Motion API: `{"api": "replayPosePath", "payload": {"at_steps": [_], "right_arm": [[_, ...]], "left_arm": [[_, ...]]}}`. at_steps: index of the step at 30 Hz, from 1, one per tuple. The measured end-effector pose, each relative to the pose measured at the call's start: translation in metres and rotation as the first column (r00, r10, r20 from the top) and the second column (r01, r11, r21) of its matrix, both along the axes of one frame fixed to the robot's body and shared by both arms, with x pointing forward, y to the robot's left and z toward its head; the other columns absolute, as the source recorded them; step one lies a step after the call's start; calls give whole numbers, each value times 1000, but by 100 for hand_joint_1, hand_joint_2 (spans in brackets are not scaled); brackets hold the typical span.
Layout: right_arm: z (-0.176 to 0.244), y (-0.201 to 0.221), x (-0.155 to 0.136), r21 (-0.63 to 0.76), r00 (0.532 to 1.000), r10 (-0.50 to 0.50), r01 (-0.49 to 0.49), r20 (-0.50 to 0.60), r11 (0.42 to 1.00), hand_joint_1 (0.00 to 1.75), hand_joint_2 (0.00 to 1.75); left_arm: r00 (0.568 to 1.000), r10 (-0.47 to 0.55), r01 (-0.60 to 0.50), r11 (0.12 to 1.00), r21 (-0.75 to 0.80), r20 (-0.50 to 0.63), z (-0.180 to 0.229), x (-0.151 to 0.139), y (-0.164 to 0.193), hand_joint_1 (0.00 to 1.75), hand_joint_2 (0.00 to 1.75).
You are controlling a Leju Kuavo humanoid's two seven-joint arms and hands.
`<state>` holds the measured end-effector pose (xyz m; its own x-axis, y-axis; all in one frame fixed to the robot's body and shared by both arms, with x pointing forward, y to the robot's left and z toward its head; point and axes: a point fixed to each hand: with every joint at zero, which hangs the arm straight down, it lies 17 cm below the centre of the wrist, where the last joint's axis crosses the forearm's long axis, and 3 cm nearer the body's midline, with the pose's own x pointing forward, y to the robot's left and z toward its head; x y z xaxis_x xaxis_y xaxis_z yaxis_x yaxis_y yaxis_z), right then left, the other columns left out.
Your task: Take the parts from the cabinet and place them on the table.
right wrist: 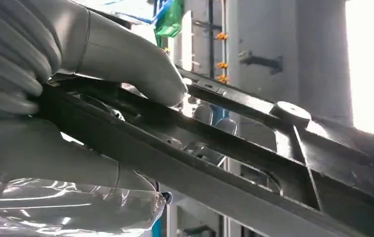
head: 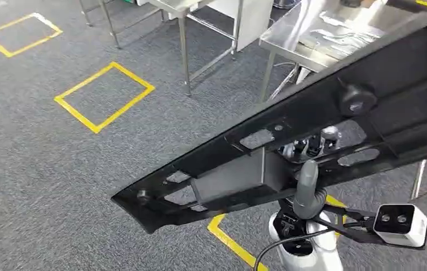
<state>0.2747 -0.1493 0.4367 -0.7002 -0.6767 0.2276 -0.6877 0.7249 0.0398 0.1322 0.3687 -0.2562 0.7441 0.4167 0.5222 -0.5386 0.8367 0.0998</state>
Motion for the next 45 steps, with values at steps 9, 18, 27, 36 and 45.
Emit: {"api": "replayPosePath", "payload": {"at_steps": [9, 18, 27, 36, 45], "right_arm": [[4, -1, 1, 9, 1000, 8, -8, 9, 1000, 175, 175], [9, -2, 3, 0, 1000, 6, -6, 27, 1000, 175, 175], [9, 5, 5, 1, 1000, 9, -9, 12, 1000, 175, 175], [10, 10, 5, -5, 1000, 16, -15, 14, 1000, 175, 175], [10, 10, 9, -1, 1000, -5, 5, 0, 1000, 175, 175]], "left_arm": [[1000, -13, 13, 1000, -10, 17, 1, 5, -5, 0, 175], [999, -9, 10, 1000, -20, 31, 3, 13, -10, 0, 175], [1000, -10, 11, 1000, -25, 19, 1, 7, -13, 0, 175], [1000, -14, 14, 1000, -24, 18, 1, 9, -14, 0, 175], [1000, -25, 25, 999, -40, 19, 0, 9, -20, 0, 175]]}}
